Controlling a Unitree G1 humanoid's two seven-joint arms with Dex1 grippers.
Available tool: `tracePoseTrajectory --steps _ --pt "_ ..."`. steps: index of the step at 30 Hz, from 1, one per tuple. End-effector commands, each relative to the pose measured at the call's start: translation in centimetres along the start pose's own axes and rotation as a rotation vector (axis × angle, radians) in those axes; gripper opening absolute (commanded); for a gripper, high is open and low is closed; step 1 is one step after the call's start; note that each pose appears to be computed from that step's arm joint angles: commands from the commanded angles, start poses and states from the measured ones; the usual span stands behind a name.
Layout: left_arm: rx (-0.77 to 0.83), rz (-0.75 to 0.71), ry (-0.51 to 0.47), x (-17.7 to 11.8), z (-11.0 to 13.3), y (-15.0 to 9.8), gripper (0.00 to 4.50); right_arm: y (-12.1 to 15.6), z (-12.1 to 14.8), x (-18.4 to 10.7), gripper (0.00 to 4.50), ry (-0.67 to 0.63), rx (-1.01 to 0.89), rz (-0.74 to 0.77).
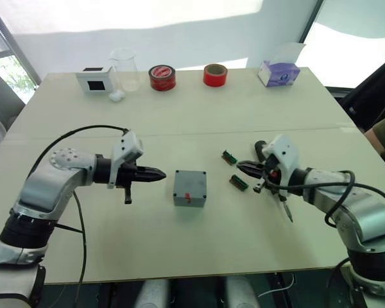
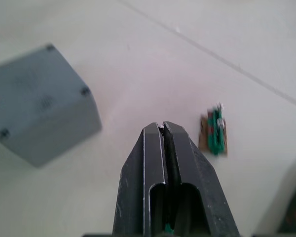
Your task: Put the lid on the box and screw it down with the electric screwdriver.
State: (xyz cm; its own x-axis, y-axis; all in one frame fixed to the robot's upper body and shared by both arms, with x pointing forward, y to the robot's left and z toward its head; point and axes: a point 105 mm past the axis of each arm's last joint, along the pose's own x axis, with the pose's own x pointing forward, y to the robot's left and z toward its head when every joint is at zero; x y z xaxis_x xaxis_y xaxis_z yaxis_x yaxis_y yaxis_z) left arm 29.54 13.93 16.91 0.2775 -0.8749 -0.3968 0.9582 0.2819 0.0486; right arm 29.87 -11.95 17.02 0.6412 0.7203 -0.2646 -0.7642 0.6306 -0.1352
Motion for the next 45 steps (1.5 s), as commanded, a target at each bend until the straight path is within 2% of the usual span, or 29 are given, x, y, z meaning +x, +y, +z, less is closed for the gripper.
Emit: tracePoseTrajectory --steps 1,8,34,36,37,38,42,43,44,45 --pt "0.021 0.004 -0.023 -0.9 0.9 -0.4 0.0 1.2 0.8 0.9 0.03 -0.034 -0.013 0.043" --pt "0.008 0.013 -0.024 -0.8 0.5 -0.9 0.0 2.1 0.7 3.3 0.03 -0.055 -0.015 0.084" --pt "0.019 0.016 -0.016 -0.1 0.6 -1.2 0.0 2.6 -0.8 3.9 0.03 -0.012 -0.026 0.104" --pt "0.02 0.015 -0.016 0.0 0.7 -1.2 0.0 2.5 -0.8 4.0 0.56 -0.012 -0.029 0.097" --pt "0.021 0.015 -0.016 0.0 0.7 -1.2 0.0 2.4 -0.8 4.0 0.67 -0.012 -0.03 0.096" --pt "0.021 0.016 -0.016 0.0 0.7 -1.2 0.0 2.3 -0.8 4.0 1.2 -0.011 -0.032 0.095" --pt "0.02 0.018 -0.016 -0.1 0.7 -1.2 0.0 2.1 -0.8 3.9 2.74 -0.011 -0.037 0.093" --pt "0.02 0.019 -0.017 -0.1 0.8 -1.2 0.0 1.9 -0.7 3.8 3.29 -0.009 -0.045 0.086" --pt "0.02 0.02 -0.019 -0.1 0.8 -1.1 0.0 1.7 -0.6 3.7 3.49 -0.008 -0.052 0.079" --pt "0.02 0.02 -0.02 0.0 0.9 -1.2 0.0 1.5 -0.6 3.6 3.92 -0.008 -0.056 0.075"
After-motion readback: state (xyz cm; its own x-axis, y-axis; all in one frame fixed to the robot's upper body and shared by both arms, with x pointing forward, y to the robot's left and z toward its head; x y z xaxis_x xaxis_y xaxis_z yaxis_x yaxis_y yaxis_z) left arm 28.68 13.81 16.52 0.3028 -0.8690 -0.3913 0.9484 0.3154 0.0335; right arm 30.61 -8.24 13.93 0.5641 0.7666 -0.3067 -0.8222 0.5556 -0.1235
